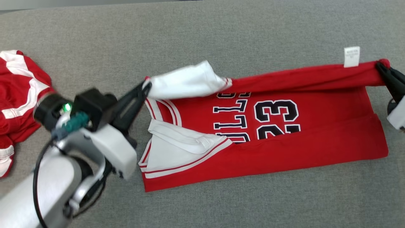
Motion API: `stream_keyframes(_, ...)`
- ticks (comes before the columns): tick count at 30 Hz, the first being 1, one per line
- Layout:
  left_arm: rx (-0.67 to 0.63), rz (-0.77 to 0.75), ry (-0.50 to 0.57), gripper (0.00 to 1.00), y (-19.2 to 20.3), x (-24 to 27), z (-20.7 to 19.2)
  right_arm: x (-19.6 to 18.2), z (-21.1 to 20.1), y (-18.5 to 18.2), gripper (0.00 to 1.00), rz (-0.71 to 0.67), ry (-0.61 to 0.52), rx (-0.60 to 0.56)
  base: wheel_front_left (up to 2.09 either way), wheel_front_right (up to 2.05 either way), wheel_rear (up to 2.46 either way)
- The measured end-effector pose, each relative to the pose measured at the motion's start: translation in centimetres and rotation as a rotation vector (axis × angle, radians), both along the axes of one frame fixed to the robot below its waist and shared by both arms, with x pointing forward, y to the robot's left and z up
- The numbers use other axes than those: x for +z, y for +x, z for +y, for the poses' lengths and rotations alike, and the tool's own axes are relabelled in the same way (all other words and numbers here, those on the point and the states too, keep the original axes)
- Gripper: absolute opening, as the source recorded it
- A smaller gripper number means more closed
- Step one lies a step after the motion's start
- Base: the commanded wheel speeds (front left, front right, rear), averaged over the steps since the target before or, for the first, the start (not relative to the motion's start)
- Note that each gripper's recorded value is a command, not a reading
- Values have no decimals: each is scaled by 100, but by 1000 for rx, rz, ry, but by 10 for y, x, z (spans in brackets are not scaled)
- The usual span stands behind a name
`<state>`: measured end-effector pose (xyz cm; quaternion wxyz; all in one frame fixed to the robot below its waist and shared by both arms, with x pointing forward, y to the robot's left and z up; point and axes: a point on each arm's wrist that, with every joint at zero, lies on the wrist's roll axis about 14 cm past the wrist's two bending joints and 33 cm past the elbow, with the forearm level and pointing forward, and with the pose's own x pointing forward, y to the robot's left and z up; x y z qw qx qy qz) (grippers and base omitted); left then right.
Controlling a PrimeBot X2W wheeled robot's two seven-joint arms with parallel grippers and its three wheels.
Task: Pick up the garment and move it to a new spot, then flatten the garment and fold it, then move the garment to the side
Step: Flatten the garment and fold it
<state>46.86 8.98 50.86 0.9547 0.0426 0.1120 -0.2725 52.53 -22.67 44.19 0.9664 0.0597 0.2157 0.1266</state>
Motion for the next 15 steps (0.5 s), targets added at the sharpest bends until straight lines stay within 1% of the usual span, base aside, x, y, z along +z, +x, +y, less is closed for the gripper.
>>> stream_keyframes(10, 82, 106, -95, 0, -56, -12, 2, -9, -8, -24, 0, -47, -20, 34, 0, 0, 0)
stream_keyframes(11, 94, 119, -121, 0, -62, -14, 0, -13, -7, -29, 0, -50, -16, 41, 0, 0, 0)
stream_keyframes(13, 103, 142, -151, 0, -68, -20, -5, -19, -7, -34, 2, -50, -22, 45, 0, 0, 0)
stream_keyframes(14, 103, 142, -151, 0, -68, -20, -5, -19, -7, -34, 2, -50, -22, 45, 0, 0, 0)
stream_keyframes(15, 109, 159, -166, 0, -72, -23, -7, -21, -7, -37, 0, -49, -20, 45, 0, 0, 0)
